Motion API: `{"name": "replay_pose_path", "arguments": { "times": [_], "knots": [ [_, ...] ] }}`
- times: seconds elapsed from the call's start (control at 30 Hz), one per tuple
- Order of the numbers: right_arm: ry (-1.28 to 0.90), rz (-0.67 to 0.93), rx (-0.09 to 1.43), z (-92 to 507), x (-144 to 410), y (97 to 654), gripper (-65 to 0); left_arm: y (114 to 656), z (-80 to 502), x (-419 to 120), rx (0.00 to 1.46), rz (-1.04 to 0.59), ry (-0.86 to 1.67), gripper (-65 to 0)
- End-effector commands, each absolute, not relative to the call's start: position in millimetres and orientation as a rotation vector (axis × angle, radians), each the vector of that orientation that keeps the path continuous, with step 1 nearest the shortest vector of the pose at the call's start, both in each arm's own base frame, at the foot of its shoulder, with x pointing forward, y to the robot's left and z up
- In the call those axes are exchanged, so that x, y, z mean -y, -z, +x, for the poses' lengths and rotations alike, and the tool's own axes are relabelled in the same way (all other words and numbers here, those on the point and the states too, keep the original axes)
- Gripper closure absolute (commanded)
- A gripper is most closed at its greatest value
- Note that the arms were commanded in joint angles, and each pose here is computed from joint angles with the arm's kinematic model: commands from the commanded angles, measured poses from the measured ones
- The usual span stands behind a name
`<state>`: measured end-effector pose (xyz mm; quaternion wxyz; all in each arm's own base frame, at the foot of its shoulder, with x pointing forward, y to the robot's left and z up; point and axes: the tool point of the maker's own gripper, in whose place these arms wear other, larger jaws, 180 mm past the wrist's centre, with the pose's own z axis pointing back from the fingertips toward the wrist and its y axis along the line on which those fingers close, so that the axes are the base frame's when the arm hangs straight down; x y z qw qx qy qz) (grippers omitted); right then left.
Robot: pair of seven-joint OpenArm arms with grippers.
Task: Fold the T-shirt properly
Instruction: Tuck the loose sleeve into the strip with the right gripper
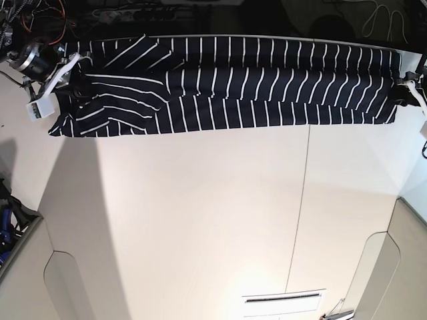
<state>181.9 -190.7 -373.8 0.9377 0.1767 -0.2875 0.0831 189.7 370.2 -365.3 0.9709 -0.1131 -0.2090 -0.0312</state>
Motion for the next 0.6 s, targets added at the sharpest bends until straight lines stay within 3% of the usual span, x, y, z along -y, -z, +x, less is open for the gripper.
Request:
{"name": "replay_pose_path", "arguments": {
  "times": [0.0,0.07,0.13,0.37,0.47,0.5,0.57],
  "knots": [
    [-0.165,0.360,0.617,187.3,194.7,369.4,-13.6,351.7,198.9,-376.0,0.456,-0.211,0.084,-21.5],
    [-0.156,0.366,0.612,186.8,195.2,371.8,-28.7,350.6,200.9,-375.7,0.468,-0.213,0.082,-22.0],
    [-0.158,0.384,0.624,188.0,191.7,366.8,-33.2,348.6,204.0,-374.2,0.487,-0.222,0.079,-22.0],
    [-0.222,0.370,0.760,203.2,179.4,322.6,-33.2,326.9,214.9,-377.5,0.595,-0.275,0.016,-23.2],
    [-0.246,0.376,0.839,208.1,164.5,299.0,-32.8,312.6,214.7,-388.9,0.654,-0.279,-0.041,-27.8],
    [-0.248,0.381,0.862,209.3,159.7,293.1,-30.4,309.3,213.4,-391.1,0.671,-0.287,-0.062,-29.6],
    [-0.231,0.400,0.893,210.9,152.7,288.0,-17.9,307.5,209.5,-393.8,0.688,-0.297,-0.097,-33.0]
  ]
}}
